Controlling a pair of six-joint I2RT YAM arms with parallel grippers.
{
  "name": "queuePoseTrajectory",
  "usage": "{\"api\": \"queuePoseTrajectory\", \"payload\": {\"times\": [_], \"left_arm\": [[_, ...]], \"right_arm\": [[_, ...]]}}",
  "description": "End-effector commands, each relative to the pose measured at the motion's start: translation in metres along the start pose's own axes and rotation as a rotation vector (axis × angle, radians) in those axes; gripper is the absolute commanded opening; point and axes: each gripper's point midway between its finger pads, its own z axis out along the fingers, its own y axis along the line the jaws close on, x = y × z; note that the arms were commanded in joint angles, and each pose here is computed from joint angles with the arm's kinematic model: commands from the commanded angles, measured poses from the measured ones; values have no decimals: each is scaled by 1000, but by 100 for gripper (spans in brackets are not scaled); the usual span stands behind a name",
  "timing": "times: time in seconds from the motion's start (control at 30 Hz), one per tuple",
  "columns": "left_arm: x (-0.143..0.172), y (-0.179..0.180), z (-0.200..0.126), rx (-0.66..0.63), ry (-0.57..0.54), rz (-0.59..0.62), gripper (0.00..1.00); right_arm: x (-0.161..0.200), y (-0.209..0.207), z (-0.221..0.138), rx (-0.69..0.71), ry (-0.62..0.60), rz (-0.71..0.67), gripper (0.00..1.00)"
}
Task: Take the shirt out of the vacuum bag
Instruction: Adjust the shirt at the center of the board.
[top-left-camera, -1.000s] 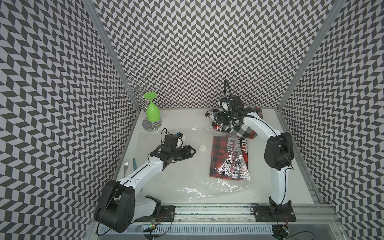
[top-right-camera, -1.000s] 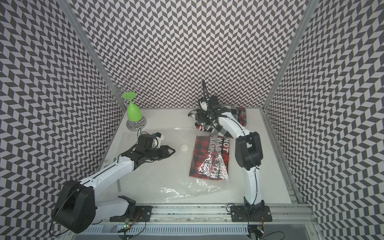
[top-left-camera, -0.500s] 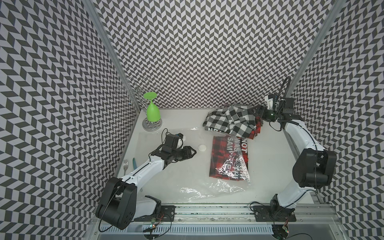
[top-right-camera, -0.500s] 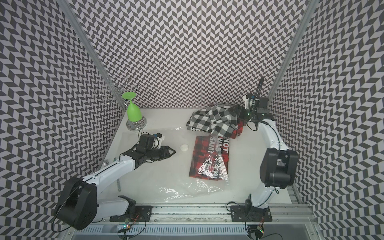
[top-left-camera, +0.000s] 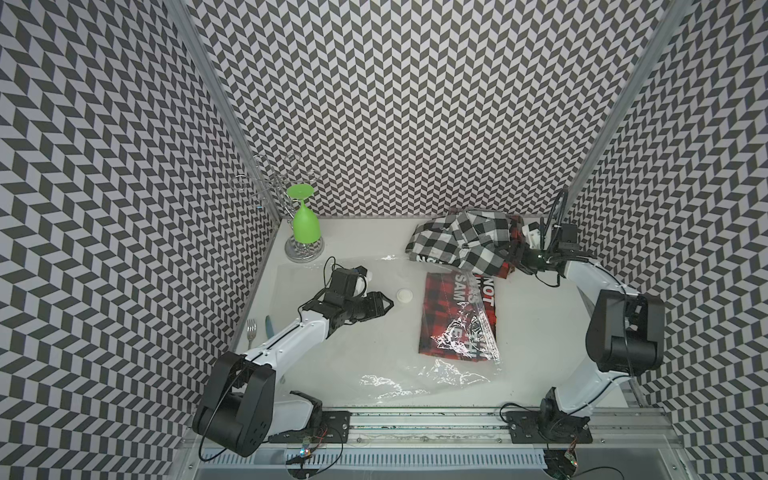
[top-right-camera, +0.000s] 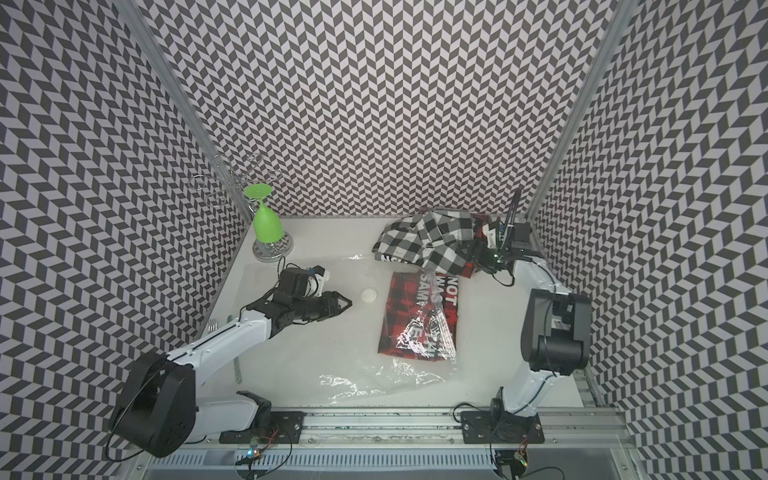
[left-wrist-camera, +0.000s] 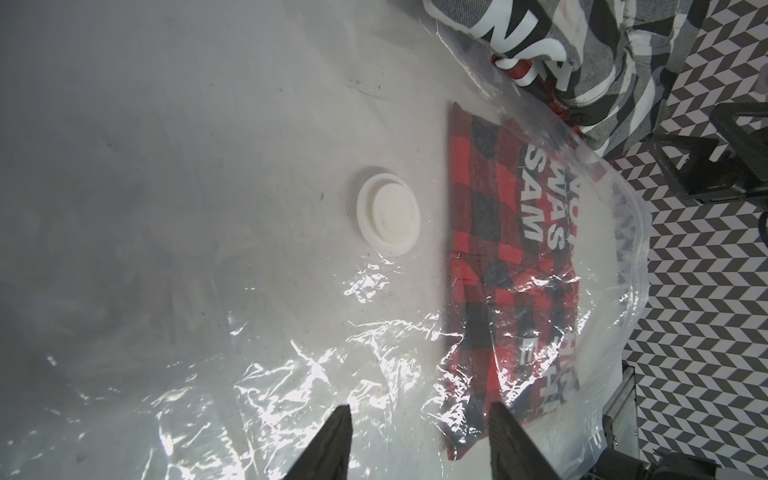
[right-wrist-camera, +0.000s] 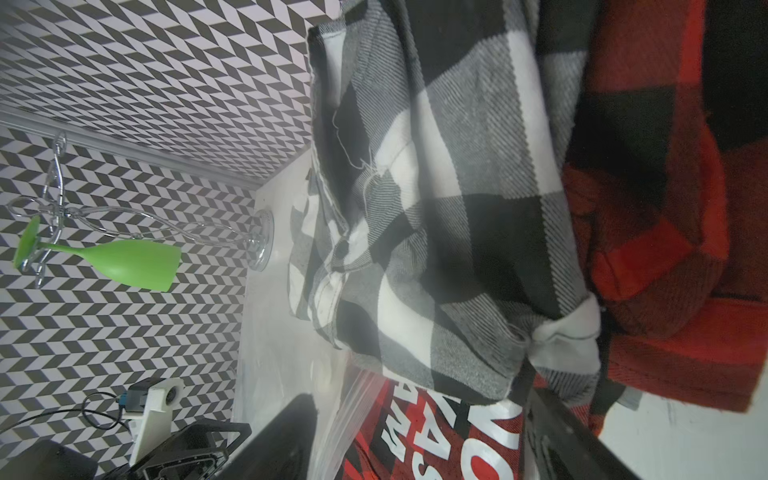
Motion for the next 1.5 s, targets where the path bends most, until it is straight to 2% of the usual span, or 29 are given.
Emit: {"api": "queuePoseTrajectory", "payload": {"times": [0.0,0.17,0.4,0.57,0.63,0.67,0.73,0.9,1.13,1.47], "left_arm": [[-11,-8,-2,22,-27,17,55],[-11,-6,0,20,-22,12,55],[-13,-6,1,16,-21,15,55],[-12,-6,1,11,-16,15,55],[-11,-5,2,9,-14,15,55],[-11,-5,2,9,-13,13,55],[-11,-4,3,8,-12,11,55],[-10,-4,4,11,-9,13,55],[-6,-1,4,8,-1,11,54],[0,2,3,7,1,8,54]], "right_arm": [[-3,-7,4,1,-19,-48,81],[1,-23,15,29,-10,-26,80],[-12,-29,34,-1,-8,-37,76],[-32,-20,35,-20,-40,-64,55],[-45,-11,29,-34,-66,-85,43],[-51,-6,27,-38,-75,-94,32],[-58,-4,28,-42,-76,-100,21],[-71,0,32,-60,-66,-117,11],[-91,3,22,-11,-70,-151,4],[-54,-52,-5,61,-55,-36,1]]}}
